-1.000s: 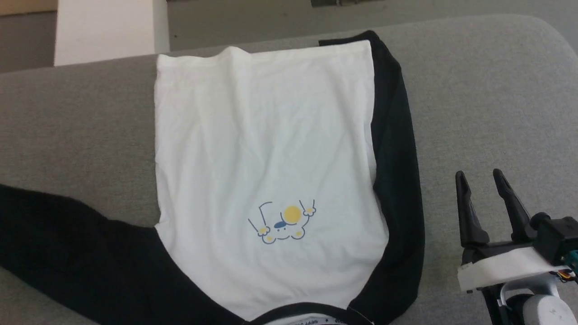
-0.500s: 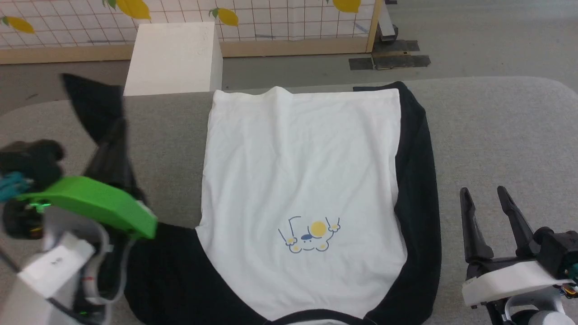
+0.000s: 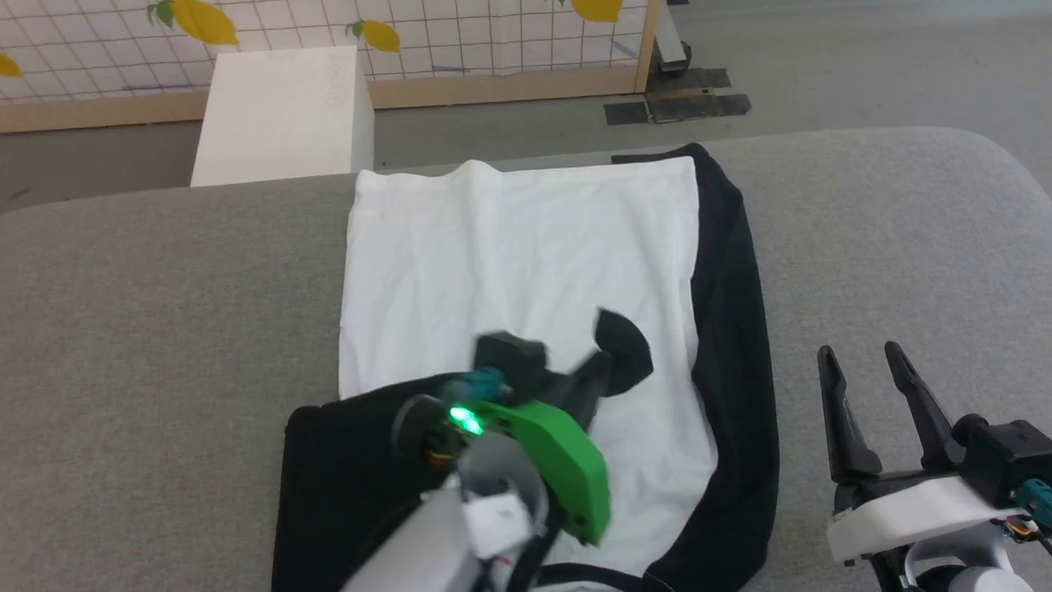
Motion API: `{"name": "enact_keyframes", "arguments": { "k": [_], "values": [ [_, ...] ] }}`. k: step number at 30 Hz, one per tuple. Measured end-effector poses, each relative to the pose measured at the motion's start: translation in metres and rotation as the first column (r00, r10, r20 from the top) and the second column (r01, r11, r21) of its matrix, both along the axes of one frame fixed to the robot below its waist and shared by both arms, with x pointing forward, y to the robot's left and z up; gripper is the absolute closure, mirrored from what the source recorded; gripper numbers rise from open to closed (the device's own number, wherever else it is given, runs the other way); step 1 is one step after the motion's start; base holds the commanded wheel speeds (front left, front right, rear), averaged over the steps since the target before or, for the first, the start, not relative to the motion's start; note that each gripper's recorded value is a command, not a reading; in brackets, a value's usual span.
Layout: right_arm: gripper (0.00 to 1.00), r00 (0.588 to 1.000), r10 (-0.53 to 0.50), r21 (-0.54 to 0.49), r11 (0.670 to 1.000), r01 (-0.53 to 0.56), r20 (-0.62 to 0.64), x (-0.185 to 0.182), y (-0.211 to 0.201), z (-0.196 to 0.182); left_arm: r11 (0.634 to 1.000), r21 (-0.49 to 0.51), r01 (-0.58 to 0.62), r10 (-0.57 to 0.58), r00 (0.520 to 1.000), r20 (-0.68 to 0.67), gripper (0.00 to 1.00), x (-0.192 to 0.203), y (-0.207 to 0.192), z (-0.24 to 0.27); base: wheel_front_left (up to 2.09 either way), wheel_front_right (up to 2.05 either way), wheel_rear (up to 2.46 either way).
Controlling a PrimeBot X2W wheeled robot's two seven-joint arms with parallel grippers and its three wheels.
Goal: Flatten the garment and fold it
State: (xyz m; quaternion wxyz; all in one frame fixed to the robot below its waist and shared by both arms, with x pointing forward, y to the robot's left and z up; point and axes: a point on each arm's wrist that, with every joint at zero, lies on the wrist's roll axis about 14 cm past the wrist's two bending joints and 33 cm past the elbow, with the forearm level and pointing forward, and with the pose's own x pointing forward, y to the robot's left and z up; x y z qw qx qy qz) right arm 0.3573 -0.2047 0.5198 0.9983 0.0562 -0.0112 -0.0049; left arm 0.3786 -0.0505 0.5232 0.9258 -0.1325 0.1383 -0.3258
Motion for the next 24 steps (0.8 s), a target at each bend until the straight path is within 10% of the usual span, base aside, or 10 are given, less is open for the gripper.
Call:
{"name": "enact_keyframes", "arguments": {
  "k": [17,18,19,24],
  "values": [
    [0.0,0.999,-0.001,0.006,1.0,0.001,-0.048,-0.004,0.001,-0.013,0.898,0.204,0.391,-0.331,0.904,-0.271,0.98,-0.085,-0.058,-0.116,0.0,0.0,0.0],
    [0.0,0.999,0.001,0.007,1.0,0.0,-0.047,-0.004,0.001,-0.013,0.889,0.209,0.408,-0.34,0.892,-0.297,0.37,-0.09,-0.058,-0.121,0.0,0.0,0.0],
    [0.0,0.999,0.002,0.007,1.0,-0.001,-0.046,-0.004,0.002,-0.013,0.881,0.217,0.421,-0.345,0.885,-0.313,0.0,-0.094,-0.058,-0.125,0.0,0.0,0.0],
    [0.0,0.999,0.004,0.008,1.0,-0.004,-0.047,-0.003,0.002,-0.013,0.928,0.118,0.354,-0.305,0.902,-0.306,0.0,-0.081,-0.06,-0.111,0.0,0.0,0.0]
  ]
}}
